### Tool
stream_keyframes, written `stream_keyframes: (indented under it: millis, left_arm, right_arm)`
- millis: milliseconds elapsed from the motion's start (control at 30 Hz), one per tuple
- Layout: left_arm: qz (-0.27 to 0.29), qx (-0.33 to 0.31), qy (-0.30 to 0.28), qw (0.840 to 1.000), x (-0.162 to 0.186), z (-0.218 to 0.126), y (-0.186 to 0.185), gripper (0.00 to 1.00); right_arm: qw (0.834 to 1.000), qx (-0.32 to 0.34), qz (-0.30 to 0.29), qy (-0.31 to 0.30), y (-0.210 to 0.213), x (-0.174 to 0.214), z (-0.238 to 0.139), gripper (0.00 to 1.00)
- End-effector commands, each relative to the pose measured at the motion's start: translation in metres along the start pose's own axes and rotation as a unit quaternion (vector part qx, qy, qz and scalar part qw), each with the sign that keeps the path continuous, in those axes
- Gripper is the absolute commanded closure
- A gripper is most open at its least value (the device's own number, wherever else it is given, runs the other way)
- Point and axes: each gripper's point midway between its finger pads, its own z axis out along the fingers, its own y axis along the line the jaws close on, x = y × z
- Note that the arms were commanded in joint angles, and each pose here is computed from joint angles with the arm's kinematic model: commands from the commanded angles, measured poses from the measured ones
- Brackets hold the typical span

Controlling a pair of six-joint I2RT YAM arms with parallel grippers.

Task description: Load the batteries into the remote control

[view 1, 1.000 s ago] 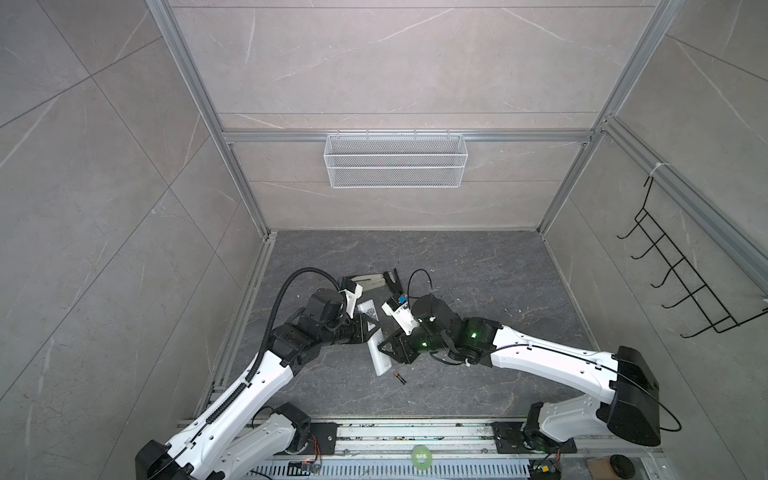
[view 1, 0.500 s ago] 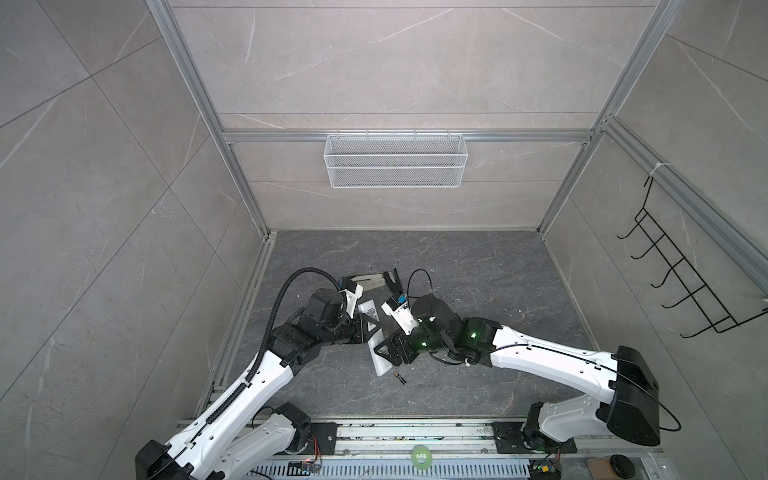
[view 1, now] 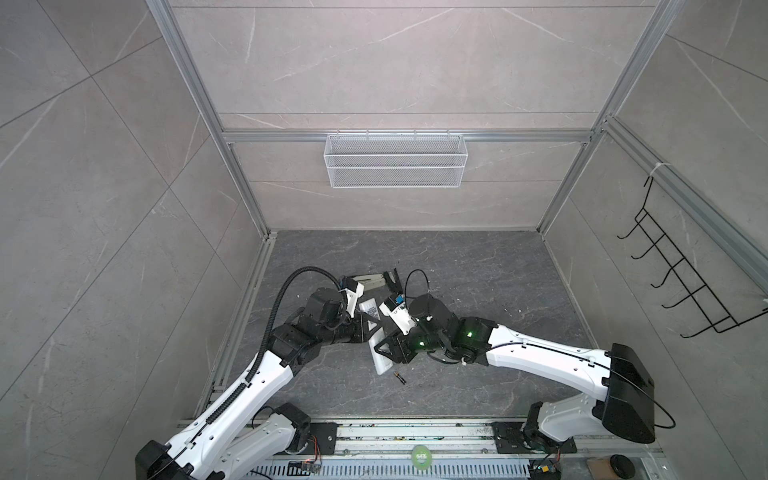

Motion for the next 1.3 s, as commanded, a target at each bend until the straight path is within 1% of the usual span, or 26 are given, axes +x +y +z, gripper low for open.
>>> stream_keyframes:
  millis: [0, 133, 467, 933, 1267]
  left_arm:
    - [0.012, 0.043, -0.017, 0.999, -0.009, -0.008, -0.021, 1.00]
    - [0.012, 0.044, -0.017, 0.999, -0.009, -0.008, -0.021, 1.00]
    - [0.011, 0.042, -0.017, 0.999, -0.008, -0.007, -0.020, 1.00]
    - [0.010, 0.032, -0.015, 0.999, -0.007, -0.005, -0.015, 1.00]
    - [0.009, 0.027, -0.013, 1.000, -0.006, -0.003, -0.012, 1.00]
  right_arm:
    - [1.000, -0.003, 0.001, -0.002, 0.000, -0.001, 0.003, 0.56]
    - [1.000, -0.003, 0.001, -0.003, -0.001, -0.001, 0.003, 0.60]
    - [1.000, -0.006, 0.001, -0.003, 0.000, 0.000, 0.001, 0.65]
    - [1.000, -0.014, -0.002, -0.012, 0.005, -0.003, -0.006, 0.69]
    - [1.000, -0.018, -0.007, -0.020, 0.008, -0.006, -0.013, 0.70]
